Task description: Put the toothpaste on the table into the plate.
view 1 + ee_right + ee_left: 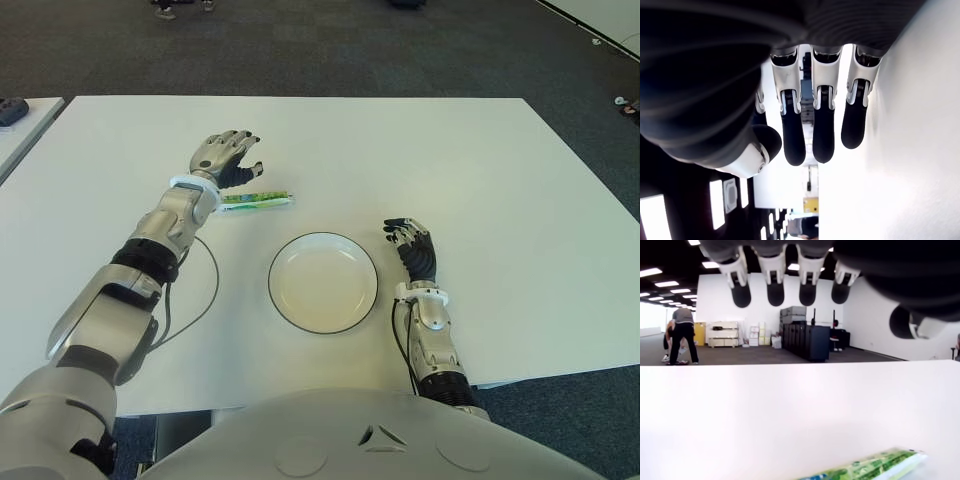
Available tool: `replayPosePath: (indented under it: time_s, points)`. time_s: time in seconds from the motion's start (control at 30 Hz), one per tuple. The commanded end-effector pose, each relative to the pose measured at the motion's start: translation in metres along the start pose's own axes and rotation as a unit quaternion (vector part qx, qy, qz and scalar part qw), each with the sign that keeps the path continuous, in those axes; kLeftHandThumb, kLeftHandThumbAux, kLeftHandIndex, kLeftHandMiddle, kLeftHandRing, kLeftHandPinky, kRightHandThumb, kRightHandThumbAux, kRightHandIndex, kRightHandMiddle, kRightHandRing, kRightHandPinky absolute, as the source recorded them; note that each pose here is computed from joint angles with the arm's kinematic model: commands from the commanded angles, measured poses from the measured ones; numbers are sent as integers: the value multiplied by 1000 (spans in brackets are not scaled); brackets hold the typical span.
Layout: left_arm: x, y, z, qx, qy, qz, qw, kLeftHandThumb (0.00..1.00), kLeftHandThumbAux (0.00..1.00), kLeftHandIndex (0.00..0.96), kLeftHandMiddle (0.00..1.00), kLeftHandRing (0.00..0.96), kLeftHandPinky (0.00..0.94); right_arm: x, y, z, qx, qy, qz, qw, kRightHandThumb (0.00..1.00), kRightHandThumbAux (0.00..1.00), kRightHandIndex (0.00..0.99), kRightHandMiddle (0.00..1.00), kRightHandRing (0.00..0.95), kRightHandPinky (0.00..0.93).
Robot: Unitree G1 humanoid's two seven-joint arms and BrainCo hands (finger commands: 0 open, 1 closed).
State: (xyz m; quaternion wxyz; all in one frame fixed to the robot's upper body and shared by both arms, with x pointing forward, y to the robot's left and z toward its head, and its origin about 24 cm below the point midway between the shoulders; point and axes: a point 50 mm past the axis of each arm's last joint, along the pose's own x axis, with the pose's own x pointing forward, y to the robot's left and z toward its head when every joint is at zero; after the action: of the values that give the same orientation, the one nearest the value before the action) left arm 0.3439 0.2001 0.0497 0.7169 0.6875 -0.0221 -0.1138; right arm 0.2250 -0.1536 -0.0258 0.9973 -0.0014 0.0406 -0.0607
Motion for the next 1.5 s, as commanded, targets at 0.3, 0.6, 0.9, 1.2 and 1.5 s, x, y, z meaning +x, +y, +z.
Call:
replayPosePath:
  time_s: [0.3,0.6,0.9,1.2,1.5]
  points:
    - [5,3,-9,66,-21,-119,990,522,190,0,0,0,0,-6,-2,-8,-1,24,-5,1000,693,738,413,387,358,363]
    - [10,1,-11,109,-30,-172,979,530,197,0,0,0,0,-6,-4,-9,-1,26,-8,1000,692,739,412,389,360,367]
    - [9,-5,-9,125,-58,-200,970,563,217,0,0,0,0,-7,-4,-8,-1,24,-11,1000,693,738,413,387,360,372]
    - [8,-8,-8,145,-75,-228,960,583,239,0,0,0,0,-7,-6,-8,-4,25,-13,1000,693,738,413,387,364,379]
    - [7,-15,-7,156,-78,-251,952,563,236,0,0,0,0,-8,-7,-8,-6,27,-14,1000,693,737,413,386,366,377]
